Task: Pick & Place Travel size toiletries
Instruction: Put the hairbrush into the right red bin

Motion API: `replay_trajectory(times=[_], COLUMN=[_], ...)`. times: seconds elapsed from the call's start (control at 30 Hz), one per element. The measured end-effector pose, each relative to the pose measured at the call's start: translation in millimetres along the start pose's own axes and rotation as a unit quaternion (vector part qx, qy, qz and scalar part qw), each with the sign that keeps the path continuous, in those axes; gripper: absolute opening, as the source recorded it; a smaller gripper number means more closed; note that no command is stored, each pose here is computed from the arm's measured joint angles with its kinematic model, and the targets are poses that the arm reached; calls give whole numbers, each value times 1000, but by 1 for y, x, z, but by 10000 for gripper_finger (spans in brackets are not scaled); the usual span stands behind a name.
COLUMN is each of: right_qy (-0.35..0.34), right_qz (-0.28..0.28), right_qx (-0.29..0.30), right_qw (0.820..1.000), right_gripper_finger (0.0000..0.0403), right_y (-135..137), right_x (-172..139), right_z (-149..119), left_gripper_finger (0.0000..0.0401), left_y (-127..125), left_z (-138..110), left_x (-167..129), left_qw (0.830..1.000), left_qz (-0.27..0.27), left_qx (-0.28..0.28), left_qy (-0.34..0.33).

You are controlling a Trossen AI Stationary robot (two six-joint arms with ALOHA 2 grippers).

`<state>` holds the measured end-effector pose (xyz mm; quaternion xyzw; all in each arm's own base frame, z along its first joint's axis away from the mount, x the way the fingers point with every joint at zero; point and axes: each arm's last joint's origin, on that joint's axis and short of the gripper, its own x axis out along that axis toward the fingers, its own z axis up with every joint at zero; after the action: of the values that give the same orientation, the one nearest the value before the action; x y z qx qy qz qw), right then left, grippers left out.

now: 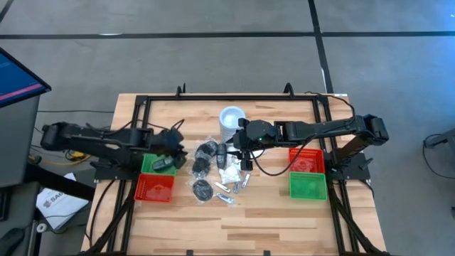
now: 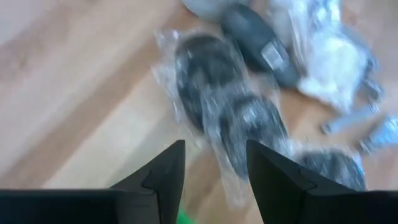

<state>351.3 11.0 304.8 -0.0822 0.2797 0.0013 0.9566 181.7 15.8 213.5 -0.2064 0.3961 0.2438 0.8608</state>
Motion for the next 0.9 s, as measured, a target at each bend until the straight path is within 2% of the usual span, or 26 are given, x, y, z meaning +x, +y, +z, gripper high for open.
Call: replay_trajectory(times=[0.37,0.67,0.9], right_qy=[1,5,9], right_qz=[0,1,1], right_qx=[0,-2,-2], right_qw=[1000,1000,1000], right_gripper_finger=[166,164,169], right_y=[0,0,0], right_x=[0,0,0], right_z=[0,-1,-2], left_gripper_finger=[159,159,159], left_y=[17,27,33], left_z=[23,25,31], left_x=[36,64,79], left_qw=[1000,999,999], left_qz=[-5,7,-19], left_qx=[2,1,-2], left_qy=[2,35,32])
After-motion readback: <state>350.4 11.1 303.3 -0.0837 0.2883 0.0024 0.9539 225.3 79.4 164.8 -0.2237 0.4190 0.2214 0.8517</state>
